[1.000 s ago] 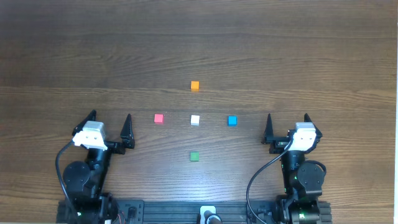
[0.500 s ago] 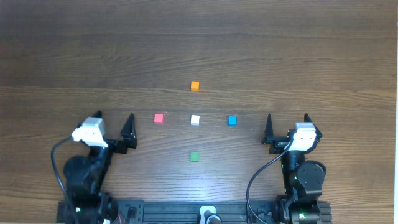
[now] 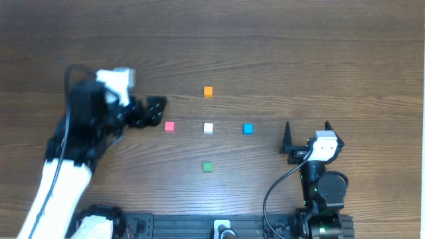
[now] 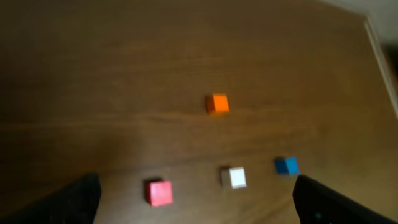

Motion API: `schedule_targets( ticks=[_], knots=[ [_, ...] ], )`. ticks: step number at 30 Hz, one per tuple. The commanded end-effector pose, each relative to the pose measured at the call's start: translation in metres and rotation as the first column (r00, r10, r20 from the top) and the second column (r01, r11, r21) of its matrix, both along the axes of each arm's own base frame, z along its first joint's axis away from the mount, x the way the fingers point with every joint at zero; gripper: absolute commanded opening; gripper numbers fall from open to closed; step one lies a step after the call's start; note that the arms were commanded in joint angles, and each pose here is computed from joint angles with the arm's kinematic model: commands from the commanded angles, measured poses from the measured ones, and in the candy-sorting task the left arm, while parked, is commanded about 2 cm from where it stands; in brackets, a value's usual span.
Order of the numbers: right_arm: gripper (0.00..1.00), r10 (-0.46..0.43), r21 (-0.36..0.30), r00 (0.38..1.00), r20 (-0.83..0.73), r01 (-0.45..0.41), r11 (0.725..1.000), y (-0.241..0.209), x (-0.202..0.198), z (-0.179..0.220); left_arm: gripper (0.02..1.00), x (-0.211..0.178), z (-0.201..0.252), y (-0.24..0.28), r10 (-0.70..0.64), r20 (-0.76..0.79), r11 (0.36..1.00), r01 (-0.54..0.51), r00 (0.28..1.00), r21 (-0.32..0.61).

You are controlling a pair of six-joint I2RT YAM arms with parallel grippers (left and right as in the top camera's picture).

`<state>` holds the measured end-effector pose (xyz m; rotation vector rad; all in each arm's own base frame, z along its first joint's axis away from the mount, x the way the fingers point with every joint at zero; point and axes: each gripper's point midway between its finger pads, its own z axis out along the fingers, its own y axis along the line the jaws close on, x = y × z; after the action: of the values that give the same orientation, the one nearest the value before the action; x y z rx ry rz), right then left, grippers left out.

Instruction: Stack Cubes

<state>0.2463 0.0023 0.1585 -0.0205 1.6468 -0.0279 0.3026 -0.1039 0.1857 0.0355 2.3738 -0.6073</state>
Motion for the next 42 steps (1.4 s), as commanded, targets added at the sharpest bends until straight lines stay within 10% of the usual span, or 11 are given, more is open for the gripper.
schedule_targets(
  ticks=[1, 17, 42],
  knots=[
    [0.991, 0.005, 0.004, 1.000, -0.006, -0.005, 1.000, 0.001, 0.000, -0.004, 0.998, 0.015, -0.022, -0.022, -0.027, -0.130, 0.994, 0.040, 0.991, 0.100],
    [0.993, 0.005, 0.004, 1.000, -0.006, -0.005, 1.000, 0.001, 0.000, -0.004, 0.963, -0.005, -0.132, -0.029, 0.182, -0.423, 0.927, -0.011, 0.888, 0.375],
    [0.993, 0.005, 0.004, 1.000, -0.006, -0.005, 1.000, 0.001, 0.000, -0.004, 0.829, -0.006, -0.176, -0.030, 0.196, -0.489, 0.905, 0.036, 0.850, 0.425]
  ],
)
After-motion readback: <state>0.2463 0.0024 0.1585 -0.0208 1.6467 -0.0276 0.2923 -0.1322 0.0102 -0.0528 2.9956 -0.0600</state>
